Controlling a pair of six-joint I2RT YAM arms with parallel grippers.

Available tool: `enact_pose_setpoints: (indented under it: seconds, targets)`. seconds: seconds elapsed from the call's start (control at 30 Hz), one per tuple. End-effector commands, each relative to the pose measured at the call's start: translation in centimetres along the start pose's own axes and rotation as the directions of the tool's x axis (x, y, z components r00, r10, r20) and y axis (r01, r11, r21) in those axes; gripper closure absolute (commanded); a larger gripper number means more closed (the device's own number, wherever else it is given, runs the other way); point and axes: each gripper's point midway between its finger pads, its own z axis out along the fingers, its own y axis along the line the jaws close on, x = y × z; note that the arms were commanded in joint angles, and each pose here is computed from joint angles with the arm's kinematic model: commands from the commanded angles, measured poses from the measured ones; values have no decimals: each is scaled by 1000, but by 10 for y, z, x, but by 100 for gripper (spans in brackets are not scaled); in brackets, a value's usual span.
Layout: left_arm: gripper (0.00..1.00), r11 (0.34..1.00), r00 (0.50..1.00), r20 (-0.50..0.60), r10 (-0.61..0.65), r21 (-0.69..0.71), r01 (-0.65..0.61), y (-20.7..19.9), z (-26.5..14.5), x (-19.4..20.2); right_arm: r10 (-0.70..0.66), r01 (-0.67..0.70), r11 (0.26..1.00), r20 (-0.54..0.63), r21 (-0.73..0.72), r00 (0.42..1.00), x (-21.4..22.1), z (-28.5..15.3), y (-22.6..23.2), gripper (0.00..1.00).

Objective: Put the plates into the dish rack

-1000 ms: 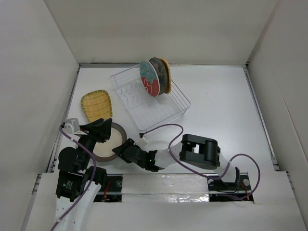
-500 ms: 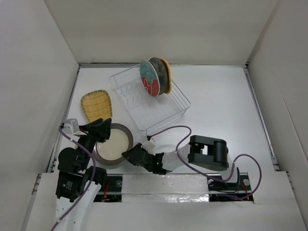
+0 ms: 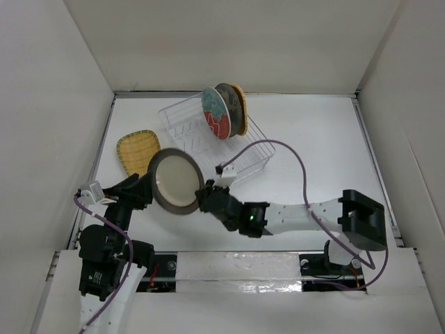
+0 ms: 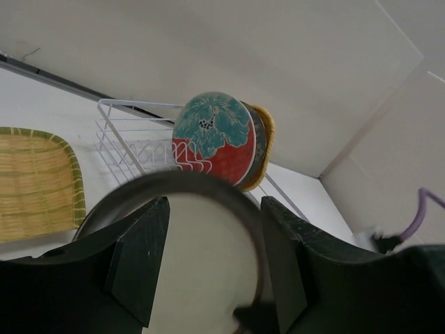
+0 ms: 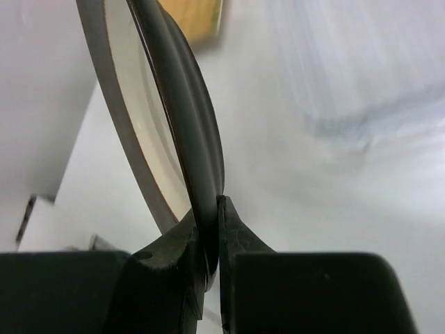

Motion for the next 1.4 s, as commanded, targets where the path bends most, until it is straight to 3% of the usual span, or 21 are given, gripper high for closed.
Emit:
enact_pose_setpoints:
  seconds: [0.0, 0.07, 0.17, 0.2, 0.3, 0.33, 0.5, 0.67, 1.07, 1.17, 1.37]
  targets:
    - [48, 1000, 995, 94, -28, 9, 27, -4, -8, -22, 117, -104, 993, 385, -54, 916, -187, -4, 17, 100]
    - [48, 1000, 998, 67, -23, 8, 22, -4, -4, -16, 96, -72, 995, 432, -72, 897, -230, -2, 18, 100]
    - [48, 1000, 999, 49, -15, 18, 15, -6, -2, -14, -69, 52, 997, 449, 50, 891, -269, 23, -4, 100]
    - [48, 1000, 1000, 20, -10, 8, 10, -4, 3, -7, -128, 100, 991, 490, 83, 862, -300, 20, 5, 100]
    - [48, 1000, 1000, 9, -6, 11, 6, -5, 5, -5, -307, 208, 944, 448, 258, 840, -316, 54, -20, 100]
    - [48, 1000, 1000, 9, -6, 11, 6, -5, 5, -5, -314, 202, 941, 476, 271, 822, -336, 54, -14, 100]
    - [48, 1000, 1000, -6, -4, 3, 4, -3, 8, -1, -495, 306, 842, 414, 444, 764, -352, 97, -39, 100]
    - [48, 1000, 1000, -29, 2, -15, -2, 0, 13, 4, -546, 343, 805, 379, 485, 747, -354, 122, -46, 100]
    - [48, 998, 998, -59, 17, -58, -20, 10, 22, 11, -582, 395, 765, 286, 508, 761, -304, 161, -79, 100]
    - [49, 997, 998, -67, 17, -70, -22, 12, 24, 13, -586, 381, 754, 284, 535, 759, -300, 160, -88, 100]
    - [49, 995, 996, -83, 14, -96, -22, 17, 27, 16, -526, 205, 769, 417, 606, 741, -343, 120, -87, 100]
